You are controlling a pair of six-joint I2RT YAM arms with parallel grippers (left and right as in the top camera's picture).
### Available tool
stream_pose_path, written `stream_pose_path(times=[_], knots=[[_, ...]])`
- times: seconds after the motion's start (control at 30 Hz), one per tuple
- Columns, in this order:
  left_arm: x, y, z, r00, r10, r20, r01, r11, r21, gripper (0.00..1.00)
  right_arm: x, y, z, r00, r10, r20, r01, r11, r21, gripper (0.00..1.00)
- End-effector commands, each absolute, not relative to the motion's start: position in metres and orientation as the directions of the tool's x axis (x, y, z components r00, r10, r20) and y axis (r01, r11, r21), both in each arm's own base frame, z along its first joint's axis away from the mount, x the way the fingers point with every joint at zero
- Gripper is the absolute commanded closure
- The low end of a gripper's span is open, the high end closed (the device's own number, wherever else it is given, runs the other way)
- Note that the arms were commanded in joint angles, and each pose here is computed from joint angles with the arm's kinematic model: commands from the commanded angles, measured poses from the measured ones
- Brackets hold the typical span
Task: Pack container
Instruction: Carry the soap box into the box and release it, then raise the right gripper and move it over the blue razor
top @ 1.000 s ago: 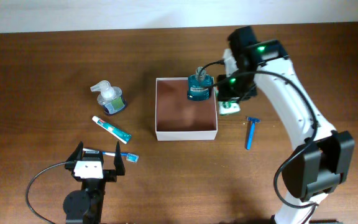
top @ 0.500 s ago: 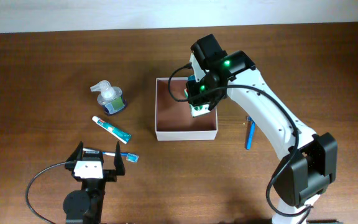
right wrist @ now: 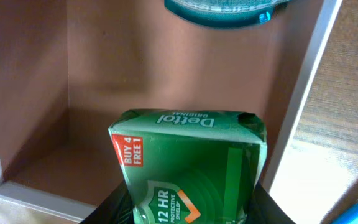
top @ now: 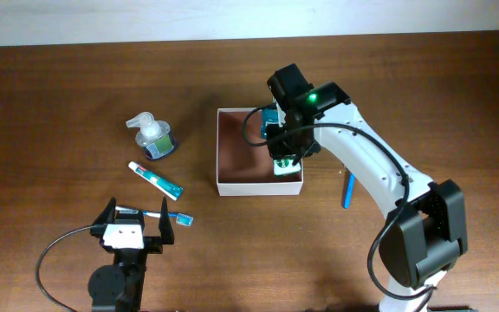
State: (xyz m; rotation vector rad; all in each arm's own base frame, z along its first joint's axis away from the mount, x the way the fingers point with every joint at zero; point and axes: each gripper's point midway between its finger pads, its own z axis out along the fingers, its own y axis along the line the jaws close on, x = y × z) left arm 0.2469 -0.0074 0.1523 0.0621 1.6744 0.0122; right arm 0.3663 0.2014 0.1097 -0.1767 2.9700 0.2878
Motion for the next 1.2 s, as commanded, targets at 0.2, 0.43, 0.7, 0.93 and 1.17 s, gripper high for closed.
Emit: stream_pose_path(times=[0.2, 0.43, 0.7, 0.93, 1.17], knots=[[0.247, -0.008, 0.15, -0.106, 0.043, -0.993, 0.037, 0.999, 0.039, 0.01, 0.375, 0.201, 0.112, -0.975, -0.08, -0.205, -0.118, 0.977, 0.179, 0.49], [0.247, -0.008, 0.15, -0.106, 0.043, -0.993, 0.037, 0.999, 0.039, 0.01, 0.376, 0.198, 0.114, -0.976, -0.072, -0.206, -0.11, 0.978, 0.179, 0.3], [0.247, -0.008, 0.15, -0.106, 0.043, -0.993, 0.037, 0.999, 0.039, 0.01, 0.374, 0.154, 0.149, -0.984, 0.024, -0.176, -0.001, 0.99, 0.141, 0.4], [0.247, -0.008, 0.15, -0.106, 0.043, -0.993, 0.037, 0.999, 0.039, 0.01, 0.359, 0.094, 0.152, -0.983, 0.137, -0.12, 0.137, 0.991, 0.01, 0.4], [0.247, -0.008, 0.15, -0.106, 0.043, -0.993, 0.037, 0.999, 0.039, 0.01, 0.34, 0.046, 0.106, -0.943, 0.332, -0.025, 0.333, 0.941, -0.059, 0.56]])
